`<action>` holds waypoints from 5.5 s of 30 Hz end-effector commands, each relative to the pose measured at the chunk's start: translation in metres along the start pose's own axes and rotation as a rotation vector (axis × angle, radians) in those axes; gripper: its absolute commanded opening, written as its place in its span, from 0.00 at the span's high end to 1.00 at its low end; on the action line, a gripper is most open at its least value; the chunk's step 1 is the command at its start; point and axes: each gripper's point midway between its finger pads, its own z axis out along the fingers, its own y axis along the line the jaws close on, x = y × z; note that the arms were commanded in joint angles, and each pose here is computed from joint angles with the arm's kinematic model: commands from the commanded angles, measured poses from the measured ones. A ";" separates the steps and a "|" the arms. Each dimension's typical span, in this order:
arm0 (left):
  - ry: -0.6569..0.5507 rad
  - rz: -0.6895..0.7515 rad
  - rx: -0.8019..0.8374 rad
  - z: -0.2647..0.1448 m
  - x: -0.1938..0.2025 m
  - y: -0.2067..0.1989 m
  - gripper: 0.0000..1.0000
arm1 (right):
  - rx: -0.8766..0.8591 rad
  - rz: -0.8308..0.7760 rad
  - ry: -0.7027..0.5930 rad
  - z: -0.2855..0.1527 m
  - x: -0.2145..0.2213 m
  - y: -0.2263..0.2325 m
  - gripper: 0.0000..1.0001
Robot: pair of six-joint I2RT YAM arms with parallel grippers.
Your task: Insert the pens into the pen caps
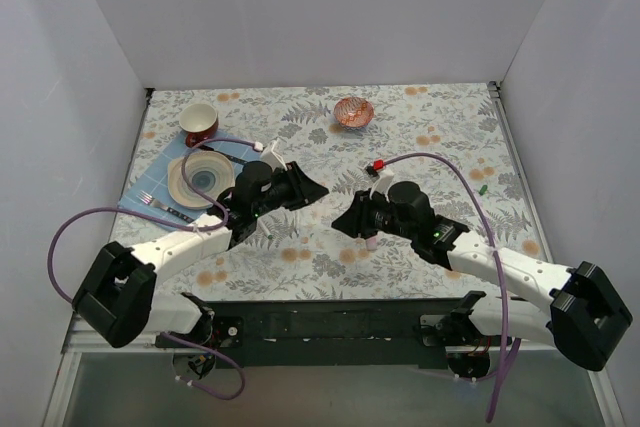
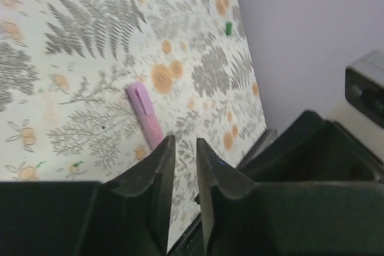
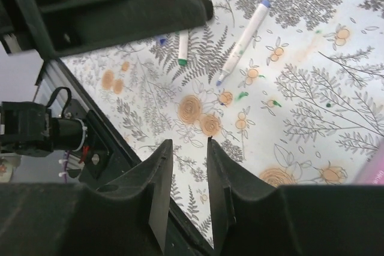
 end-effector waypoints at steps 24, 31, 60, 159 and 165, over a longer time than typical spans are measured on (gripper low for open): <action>0.202 0.247 -0.791 -0.016 0.022 0.153 0.62 | 0.061 -0.111 -0.187 -0.042 -0.032 -0.001 0.66; 0.268 0.270 -0.825 -0.011 0.039 0.164 0.69 | 0.092 -0.126 -0.217 -0.046 -0.036 -0.007 0.66; 0.259 0.915 -0.191 -0.038 0.021 0.032 1.00 | -0.439 -0.039 0.156 -0.030 -0.055 -0.004 0.28; -0.414 0.309 0.315 -0.101 -0.068 -0.145 1.00 | -0.245 -0.144 -0.366 -0.063 -0.079 0.051 0.28; -0.199 0.493 0.269 -0.101 -0.041 -0.143 1.00 | -0.306 -0.490 -0.219 -0.084 -0.088 0.084 0.29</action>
